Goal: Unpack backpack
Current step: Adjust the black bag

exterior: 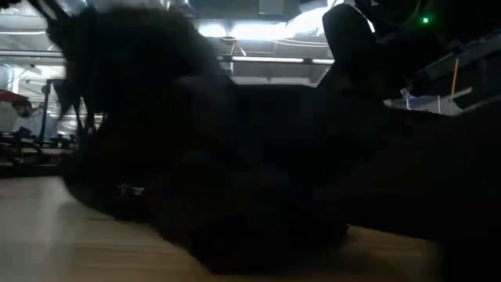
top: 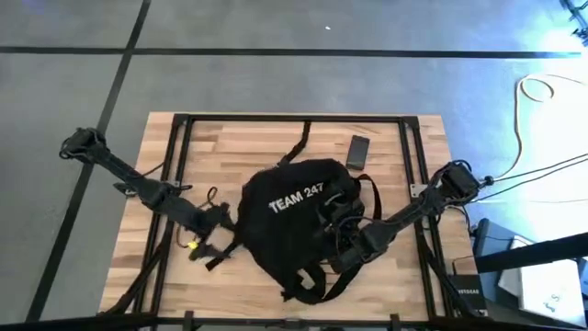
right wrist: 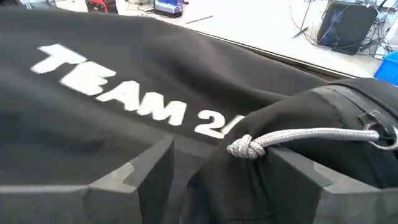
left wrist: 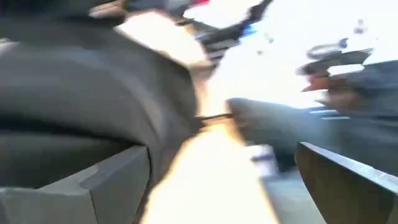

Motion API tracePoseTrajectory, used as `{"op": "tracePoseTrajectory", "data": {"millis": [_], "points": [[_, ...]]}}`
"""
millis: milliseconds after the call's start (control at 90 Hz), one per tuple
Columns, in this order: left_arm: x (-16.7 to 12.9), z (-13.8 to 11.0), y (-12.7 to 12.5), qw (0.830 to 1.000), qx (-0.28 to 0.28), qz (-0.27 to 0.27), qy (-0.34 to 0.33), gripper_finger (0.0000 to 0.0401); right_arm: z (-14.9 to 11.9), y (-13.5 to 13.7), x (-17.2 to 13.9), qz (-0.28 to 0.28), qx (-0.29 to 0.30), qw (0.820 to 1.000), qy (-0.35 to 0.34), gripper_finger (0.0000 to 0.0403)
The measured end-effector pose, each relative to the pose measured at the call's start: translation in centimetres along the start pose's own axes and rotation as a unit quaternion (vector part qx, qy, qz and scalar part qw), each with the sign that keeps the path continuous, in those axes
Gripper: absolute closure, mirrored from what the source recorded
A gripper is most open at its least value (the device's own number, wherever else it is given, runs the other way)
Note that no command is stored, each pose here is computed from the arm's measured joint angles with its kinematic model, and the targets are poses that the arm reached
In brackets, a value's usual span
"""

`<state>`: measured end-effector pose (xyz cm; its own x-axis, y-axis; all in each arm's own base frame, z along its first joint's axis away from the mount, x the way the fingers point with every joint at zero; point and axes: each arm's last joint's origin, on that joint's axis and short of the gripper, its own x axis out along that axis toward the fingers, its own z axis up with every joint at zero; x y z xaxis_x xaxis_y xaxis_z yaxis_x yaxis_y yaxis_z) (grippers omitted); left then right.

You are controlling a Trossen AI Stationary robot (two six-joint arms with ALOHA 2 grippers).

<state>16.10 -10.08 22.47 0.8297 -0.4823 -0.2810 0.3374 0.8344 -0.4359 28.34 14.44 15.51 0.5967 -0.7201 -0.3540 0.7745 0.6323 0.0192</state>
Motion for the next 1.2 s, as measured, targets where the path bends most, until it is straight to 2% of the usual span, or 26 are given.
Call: {"op": "tracePoseTrajectory", "data": {"millis": [78, 133, 256, 356, 456, 678, 811, 889, 1022, 1200], "points": [[-0.2, 0.9, -1.6, 0.995, 0.005, -0.087, -0.044, 0.0027, 0.0, 0.0, 0.0, 0.000, 0.002, 1.000, -0.004, 0.0197], [-0.3, 1.5, -2.6, 0.988, 0.024, -0.127, -0.084, 0.0027, 0.1, 0.2, 0.0, 0.001, 0.000, 1.000, -0.012, 0.0197], [-0.1, 1.7, -3.7, 0.975, 0.104, -0.143, -0.133, 0.0027, 0.5, 0.9, 0.0, 0.017, -0.017, 0.999, -0.022, 0.0197], [0.0, 1.9, -3.7, 0.967, 0.163, -0.108, -0.166, 0.0027, 1.0, 1.6, 0.1, 0.029, -0.013, 0.999, -0.031, 0.0197], [0.5, 2.0, -3.5, 0.963, 0.184, -0.061, -0.187, 0.0027, 1.4, 1.9, 0.4, 0.035, -0.009, 0.999, -0.037, 0.0197], [4.5, -0.9, -1.3, 0.973, 0.210, 0.025, -0.089, 0.0027, 1.6, 2.1, 1.1, 0.052, -0.013, 0.998, -0.009, 0.0197], [6.4, -1.6, 0.0, 0.978, 0.181, 0.078, -0.065, 0.0027, 1.5, 2.2, 1.0, 0.078, -0.020, 0.997, 0.020, 0.0197], [7.1, -1.8, 0.9, 0.981, 0.150, 0.106, -0.057, 0.0027, 1.7, 2.2, 0.8, 0.104, -0.055, 0.992, 0.043, 0.0197], [7.6, -2.2, 2.3, 0.985, 0.098, 0.135, -0.038, 0.0027, 1.9, 2.4, -1.5, 0.156, -0.090, 0.982, 0.056, 0.0197], [7.5, -3.1, 4.4, 0.975, 0.057, 0.215, 0.013, 0.0027, 1.7, 1.2, -4.5, 0.177, -0.172, 0.966, 0.072, 0.0197]]}}
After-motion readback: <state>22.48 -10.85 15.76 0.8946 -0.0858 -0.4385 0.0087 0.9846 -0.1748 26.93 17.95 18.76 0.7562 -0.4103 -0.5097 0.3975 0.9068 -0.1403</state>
